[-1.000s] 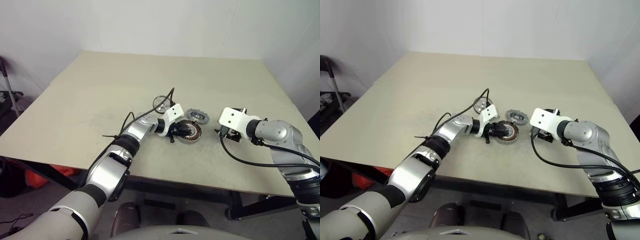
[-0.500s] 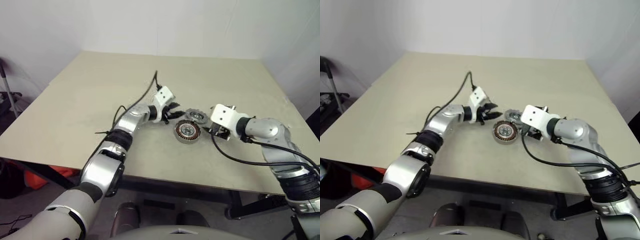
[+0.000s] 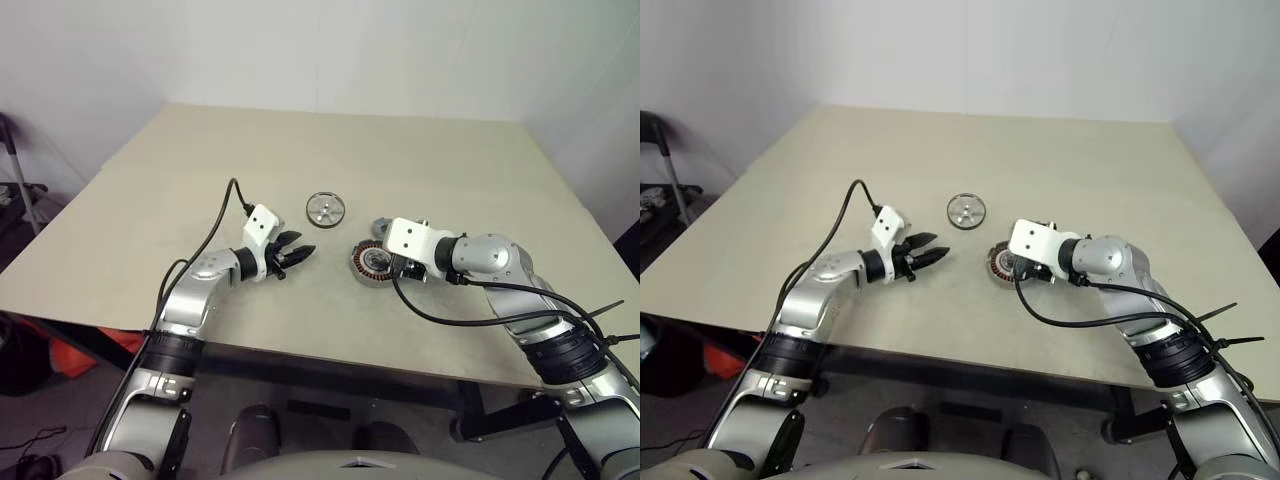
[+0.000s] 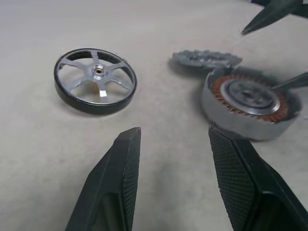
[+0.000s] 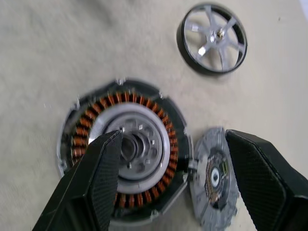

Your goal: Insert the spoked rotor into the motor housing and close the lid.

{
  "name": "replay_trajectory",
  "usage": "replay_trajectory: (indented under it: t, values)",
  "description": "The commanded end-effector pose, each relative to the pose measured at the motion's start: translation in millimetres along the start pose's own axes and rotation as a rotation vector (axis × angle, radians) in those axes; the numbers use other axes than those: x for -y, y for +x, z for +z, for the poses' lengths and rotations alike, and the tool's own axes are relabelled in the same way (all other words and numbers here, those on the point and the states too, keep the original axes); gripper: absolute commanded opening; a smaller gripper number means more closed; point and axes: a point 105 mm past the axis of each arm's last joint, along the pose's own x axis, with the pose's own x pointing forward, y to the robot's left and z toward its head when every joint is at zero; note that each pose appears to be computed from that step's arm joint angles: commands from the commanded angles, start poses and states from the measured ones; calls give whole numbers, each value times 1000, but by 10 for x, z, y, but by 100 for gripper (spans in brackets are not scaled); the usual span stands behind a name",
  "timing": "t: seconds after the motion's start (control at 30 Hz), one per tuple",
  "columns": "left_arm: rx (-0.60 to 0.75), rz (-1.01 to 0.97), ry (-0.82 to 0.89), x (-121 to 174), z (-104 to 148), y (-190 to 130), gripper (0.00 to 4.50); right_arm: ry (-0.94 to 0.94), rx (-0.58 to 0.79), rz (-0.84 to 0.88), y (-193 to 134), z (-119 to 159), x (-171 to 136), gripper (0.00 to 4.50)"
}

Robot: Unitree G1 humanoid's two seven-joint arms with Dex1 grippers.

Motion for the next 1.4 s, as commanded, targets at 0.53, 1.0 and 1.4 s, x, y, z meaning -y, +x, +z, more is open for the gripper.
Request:
replay_trajectory:
  t: [0.53, 1.0, 1.4]
  values:
    - [43, 74, 11, -66, 133, -126, 237, -99, 24, -41, 9, 46, 181, 344]
    - [35, 79, 7, -69, 97, -108, 237, -109, 36, 0, -1, 132, 82, 344]
    - [23, 91, 10, -80, 59, -138, 237, -113, 17, 7, -64, 71, 46, 344]
